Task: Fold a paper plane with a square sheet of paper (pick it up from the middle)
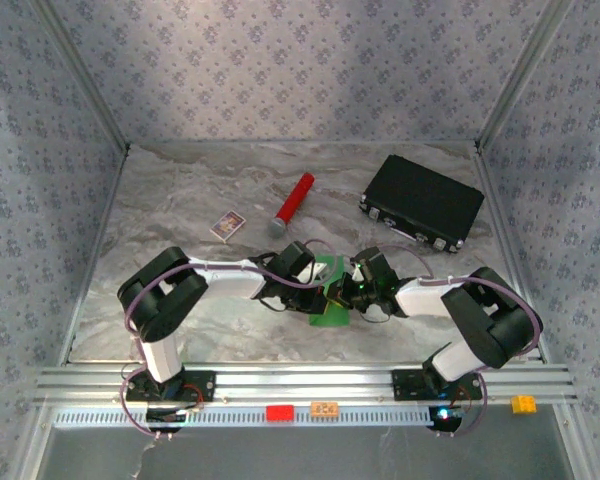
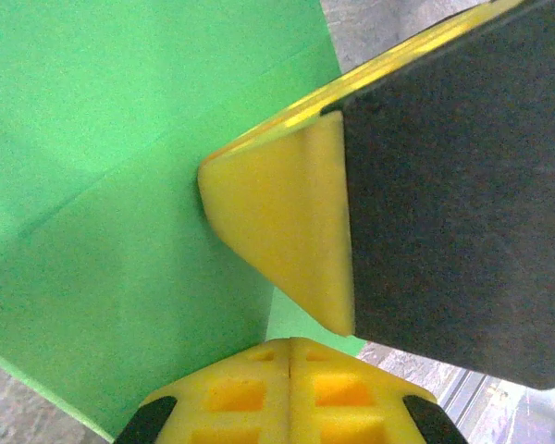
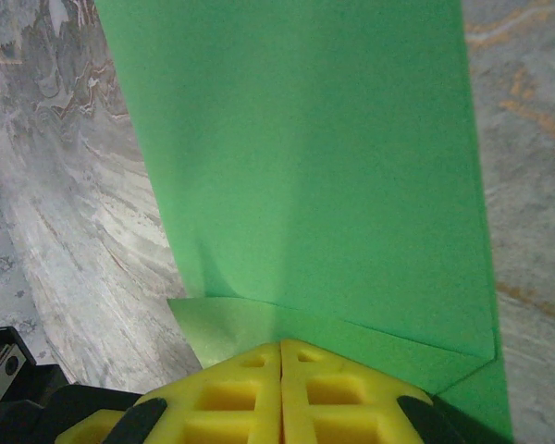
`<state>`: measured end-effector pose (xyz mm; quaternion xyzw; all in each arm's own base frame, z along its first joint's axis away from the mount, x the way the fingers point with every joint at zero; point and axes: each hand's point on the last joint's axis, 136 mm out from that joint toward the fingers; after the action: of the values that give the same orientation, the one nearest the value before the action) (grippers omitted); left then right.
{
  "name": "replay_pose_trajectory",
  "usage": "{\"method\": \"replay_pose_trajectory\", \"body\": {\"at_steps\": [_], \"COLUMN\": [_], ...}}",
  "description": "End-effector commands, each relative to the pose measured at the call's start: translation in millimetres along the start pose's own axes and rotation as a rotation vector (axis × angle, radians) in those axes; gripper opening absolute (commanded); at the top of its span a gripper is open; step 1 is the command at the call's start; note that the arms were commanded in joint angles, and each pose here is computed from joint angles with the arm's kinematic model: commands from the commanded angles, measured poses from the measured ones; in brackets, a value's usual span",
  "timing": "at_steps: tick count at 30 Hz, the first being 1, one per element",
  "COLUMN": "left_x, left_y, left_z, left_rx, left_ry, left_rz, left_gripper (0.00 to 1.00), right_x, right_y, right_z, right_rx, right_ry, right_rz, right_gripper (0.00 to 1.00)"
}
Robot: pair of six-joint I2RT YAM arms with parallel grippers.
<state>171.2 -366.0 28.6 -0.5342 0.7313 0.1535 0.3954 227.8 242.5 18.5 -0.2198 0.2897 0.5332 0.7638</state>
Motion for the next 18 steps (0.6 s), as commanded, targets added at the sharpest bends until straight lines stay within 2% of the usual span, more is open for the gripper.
{"method": "replay_pose_trajectory", "body": {"at_steps": [1, 18], "left_x": [4, 4], "left_y": [12, 30], "left_z": [2, 8], "left_rx": [-0.004, -0.023], "left_ry": [0.017, 0.018], "left_rz": [0.035, 0.071], "left_gripper": [0.00, 0.00], "right_x": [-2, -3], "right_y": [6, 5], "right_z": [-27, -33], "right_rx": [0.040, 0.052], "right_ry": [0.092, 0.105], "right_rz": [-0.003, -0.006], "right_gripper": [0.09, 0.10]}}
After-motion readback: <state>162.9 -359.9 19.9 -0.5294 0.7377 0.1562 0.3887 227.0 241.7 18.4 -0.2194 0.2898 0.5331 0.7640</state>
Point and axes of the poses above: each hand's point on the last joint's axis, 136 mm out from that joint toward the fingers, its own x axis out along the fingers, its own z axis along the line the jaws close on, y = z × x, and after that the axes turned 3 degrees about x, right-handed
